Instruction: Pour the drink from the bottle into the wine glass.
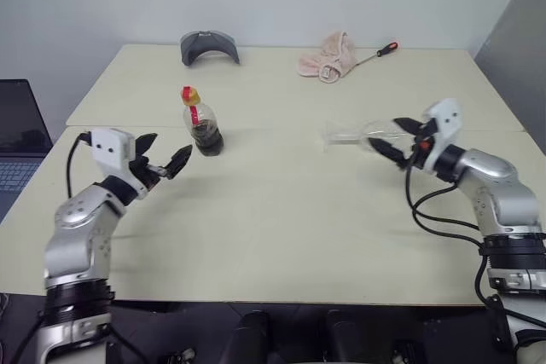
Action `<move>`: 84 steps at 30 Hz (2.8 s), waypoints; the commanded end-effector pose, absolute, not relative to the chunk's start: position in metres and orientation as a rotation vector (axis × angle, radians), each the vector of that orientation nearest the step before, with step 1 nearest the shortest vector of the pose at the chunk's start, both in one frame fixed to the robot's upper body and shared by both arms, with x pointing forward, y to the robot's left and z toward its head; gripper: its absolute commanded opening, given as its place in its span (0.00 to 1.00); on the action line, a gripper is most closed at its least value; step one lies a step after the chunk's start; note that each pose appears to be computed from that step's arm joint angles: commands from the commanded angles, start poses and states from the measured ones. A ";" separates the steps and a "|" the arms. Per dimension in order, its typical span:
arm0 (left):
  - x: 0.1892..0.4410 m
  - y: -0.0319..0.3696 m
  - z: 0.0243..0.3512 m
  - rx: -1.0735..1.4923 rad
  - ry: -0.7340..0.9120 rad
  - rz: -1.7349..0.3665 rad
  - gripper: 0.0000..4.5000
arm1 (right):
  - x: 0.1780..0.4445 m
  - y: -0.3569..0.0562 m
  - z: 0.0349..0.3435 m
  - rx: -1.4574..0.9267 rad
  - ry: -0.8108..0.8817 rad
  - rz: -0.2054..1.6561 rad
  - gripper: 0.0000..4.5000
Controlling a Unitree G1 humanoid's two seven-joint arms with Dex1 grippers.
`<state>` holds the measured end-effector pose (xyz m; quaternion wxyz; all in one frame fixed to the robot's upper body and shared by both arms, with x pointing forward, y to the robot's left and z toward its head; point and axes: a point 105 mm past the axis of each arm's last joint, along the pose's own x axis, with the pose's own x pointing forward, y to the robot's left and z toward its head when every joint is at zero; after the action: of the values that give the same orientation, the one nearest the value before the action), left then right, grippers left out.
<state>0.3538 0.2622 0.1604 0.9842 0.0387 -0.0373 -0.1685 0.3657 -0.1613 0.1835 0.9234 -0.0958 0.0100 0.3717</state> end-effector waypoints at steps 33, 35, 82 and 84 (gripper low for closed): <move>0.457 0.211 0.162 0.144 -0.089 -0.248 1.00 | 0.322 -0.078 0.221 -0.245 -0.088 0.968 1.00; 0.459 0.205 0.165 0.137 -0.106 -0.257 0.96 | 0.322 -0.079 0.222 -0.253 -0.087 0.962 1.00; 0.386 0.033 0.172 0.196 -0.090 -1.191 0.38 | 0.310 -0.048 0.261 0.003 -0.041 0.370 1.00; 0.385 0.033 0.171 0.204 -0.091 -1.195 0.38 | 0.312 -0.052 0.259 0.003 -0.040 0.347 1.00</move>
<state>0.3876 0.0361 0.1544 0.8286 0.0815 -0.0093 -0.5539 0.3145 -0.0471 0.2474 0.9827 -0.0052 0.0117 0.1848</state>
